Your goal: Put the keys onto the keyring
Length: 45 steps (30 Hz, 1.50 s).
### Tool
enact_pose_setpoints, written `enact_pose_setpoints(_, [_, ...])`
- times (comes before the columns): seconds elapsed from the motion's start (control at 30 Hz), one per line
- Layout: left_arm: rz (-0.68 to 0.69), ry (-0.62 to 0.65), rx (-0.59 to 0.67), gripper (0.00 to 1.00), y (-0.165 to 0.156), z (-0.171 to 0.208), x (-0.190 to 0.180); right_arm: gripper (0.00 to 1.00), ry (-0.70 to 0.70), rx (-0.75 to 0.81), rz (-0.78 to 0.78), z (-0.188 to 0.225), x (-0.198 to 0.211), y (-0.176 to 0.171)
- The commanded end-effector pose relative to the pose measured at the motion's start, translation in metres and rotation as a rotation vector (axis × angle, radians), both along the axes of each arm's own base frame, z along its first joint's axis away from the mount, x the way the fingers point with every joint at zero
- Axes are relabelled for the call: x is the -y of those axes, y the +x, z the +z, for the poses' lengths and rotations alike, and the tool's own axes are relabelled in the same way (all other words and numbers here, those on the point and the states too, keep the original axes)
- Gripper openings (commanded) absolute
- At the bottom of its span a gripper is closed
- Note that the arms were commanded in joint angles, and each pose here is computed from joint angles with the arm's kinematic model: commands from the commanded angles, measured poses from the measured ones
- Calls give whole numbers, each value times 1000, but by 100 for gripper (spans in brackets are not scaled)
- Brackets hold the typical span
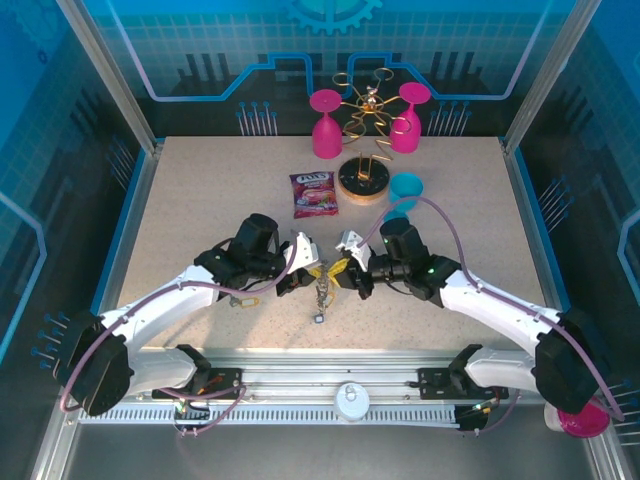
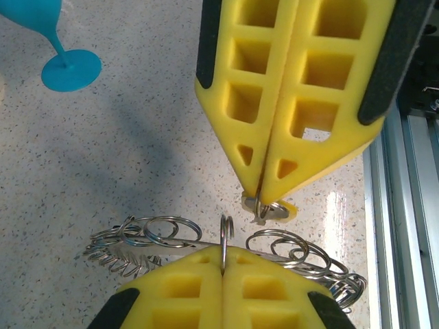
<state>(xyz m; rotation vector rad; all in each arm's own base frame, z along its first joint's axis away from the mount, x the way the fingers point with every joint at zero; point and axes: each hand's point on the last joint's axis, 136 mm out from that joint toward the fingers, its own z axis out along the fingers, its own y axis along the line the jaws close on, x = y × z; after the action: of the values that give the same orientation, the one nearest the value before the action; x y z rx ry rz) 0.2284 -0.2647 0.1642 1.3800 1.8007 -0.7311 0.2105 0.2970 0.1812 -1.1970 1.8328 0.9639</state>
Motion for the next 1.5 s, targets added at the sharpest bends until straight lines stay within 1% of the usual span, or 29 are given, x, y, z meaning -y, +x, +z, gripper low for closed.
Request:
enact_pose_setpoints(0.0, [-40, -41, -3, 0, -4, 10, 9, 0, 48, 58, 33, 20, -12, 2])
enact_pose_setpoints(0.43, [-56, -42, -13, 0, -8, 10, 9, 0, 26, 73, -7, 16, -17, 13])
enact_pose_setpoints(0.9, [-52, -55, 1, 0, -7, 16, 9, 0, -77, 67, -187, 4, 0, 38])
enact_pose_setpoints(1.2, [-28, -69, -14, 0, -5, 19, 10, 0, -121, 55, -225, 1, 4, 40])
enact_pose_setpoints(1.47, [-19, -105, 57, 0, -3, 23, 9, 0, -123, -6, -244, -4, 7, 35])
